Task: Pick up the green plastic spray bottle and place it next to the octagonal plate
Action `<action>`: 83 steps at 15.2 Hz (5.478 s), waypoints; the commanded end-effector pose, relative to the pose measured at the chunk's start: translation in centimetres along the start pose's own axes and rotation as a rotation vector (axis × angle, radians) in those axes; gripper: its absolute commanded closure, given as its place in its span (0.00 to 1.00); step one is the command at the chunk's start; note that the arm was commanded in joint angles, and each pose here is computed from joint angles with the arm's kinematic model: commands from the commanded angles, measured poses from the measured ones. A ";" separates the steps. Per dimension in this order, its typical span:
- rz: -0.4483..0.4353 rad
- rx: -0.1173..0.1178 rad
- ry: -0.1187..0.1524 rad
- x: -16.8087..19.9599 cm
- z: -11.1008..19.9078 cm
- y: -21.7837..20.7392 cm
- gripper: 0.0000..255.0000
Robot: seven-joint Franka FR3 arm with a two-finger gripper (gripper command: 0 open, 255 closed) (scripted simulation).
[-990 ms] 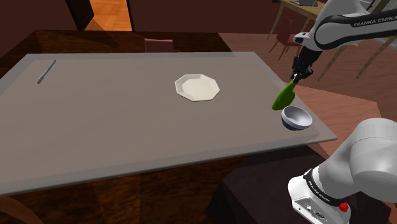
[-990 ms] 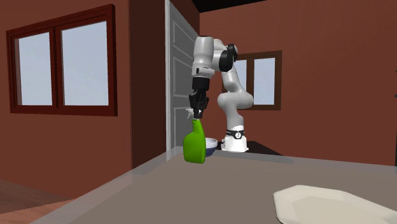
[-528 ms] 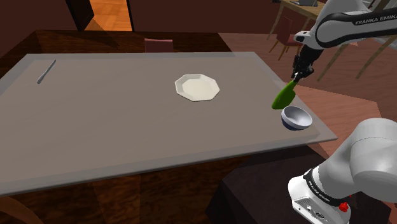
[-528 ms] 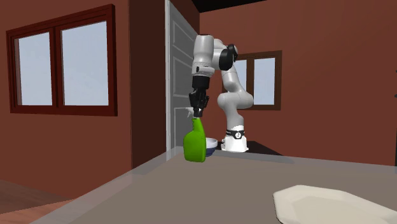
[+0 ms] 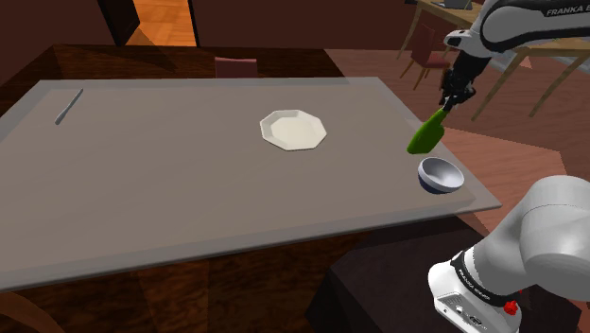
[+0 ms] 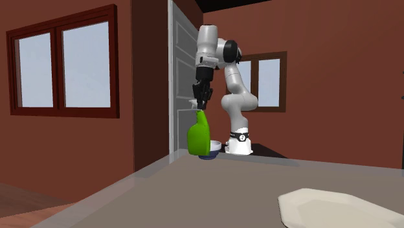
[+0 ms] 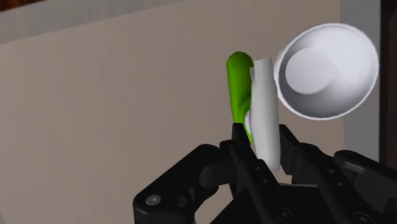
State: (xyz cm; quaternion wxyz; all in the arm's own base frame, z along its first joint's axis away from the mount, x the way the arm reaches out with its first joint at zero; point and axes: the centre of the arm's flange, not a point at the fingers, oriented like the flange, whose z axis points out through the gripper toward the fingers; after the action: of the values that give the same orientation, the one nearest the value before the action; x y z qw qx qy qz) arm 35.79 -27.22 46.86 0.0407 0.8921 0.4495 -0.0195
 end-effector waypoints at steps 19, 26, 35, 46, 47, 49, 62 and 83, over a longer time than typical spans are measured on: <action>0.000 0.000 0.000 -0.9 -10.4 0.6 1.00; 0.000 0.000 0.000 -1.1 -14.1 0.8 1.00; 0.000 0.000 0.000 -1.5 -18.8 1.0 1.00; 0.000 0.000 0.000 -1.9 -24.6 1.4 1.00; 0.000 0.000 0.000 -1.9 -25.1 1.4 1.00; 0.000 0.000 0.000 -2.0 -26.2 1.4 1.00; 0.000 0.000 0.000 12.3 -19.9 0.6 1.00; 0.000 0.000 0.000 37.4 -8.3 -0.9 1.00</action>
State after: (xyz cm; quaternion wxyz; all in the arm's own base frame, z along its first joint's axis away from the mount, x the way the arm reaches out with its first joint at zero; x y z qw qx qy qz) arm 56.74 3.10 53.06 0.0407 0.8920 0.4497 -0.0198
